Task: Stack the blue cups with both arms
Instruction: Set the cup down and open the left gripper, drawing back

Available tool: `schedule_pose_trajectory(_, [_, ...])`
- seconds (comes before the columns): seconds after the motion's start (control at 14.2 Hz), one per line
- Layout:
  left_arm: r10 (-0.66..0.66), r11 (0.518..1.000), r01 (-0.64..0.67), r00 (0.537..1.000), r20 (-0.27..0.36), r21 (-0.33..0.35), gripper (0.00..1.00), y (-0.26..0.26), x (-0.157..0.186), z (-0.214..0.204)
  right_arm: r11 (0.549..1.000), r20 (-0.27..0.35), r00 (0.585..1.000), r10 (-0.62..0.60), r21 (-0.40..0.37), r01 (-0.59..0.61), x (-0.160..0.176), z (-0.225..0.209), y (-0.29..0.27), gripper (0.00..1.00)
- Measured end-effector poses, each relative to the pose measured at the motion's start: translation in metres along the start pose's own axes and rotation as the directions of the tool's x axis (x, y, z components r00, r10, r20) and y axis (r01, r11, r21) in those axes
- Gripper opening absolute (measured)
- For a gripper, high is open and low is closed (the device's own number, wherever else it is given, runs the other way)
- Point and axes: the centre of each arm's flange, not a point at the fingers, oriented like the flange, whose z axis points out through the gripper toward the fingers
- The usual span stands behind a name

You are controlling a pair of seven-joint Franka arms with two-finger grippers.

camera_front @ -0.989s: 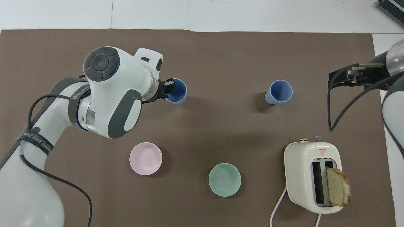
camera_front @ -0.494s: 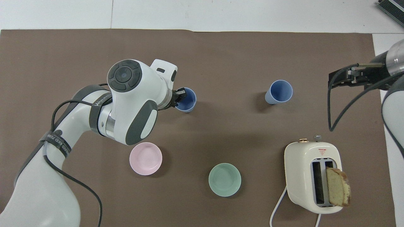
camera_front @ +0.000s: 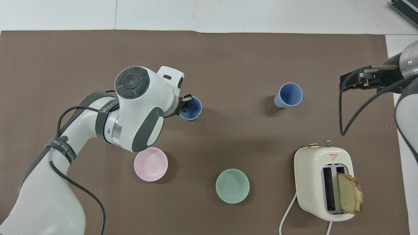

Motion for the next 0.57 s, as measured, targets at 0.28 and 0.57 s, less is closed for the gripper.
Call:
schedule_pose_trajectory(0.28, [0.031, 0.999, -0.028, 0.997, -0.067, 0.042, 0.83, -0.008, 0.017, -0.018, 0.999, -0.033, 0.999, 0.019, 0.037, -0.018, 0.005, 0.021, 0.005, 1.0])
schedule_pose_trajectory(0.57, [0.094, 0.992, -0.085, 0.991, -0.093, 0.095, 1.0, -0.061, 0.056, -0.093, 0.997, -0.05, 0.997, 0.051, 0.062, -0.048, 0.016, 0.09, 0.016, 1.0])
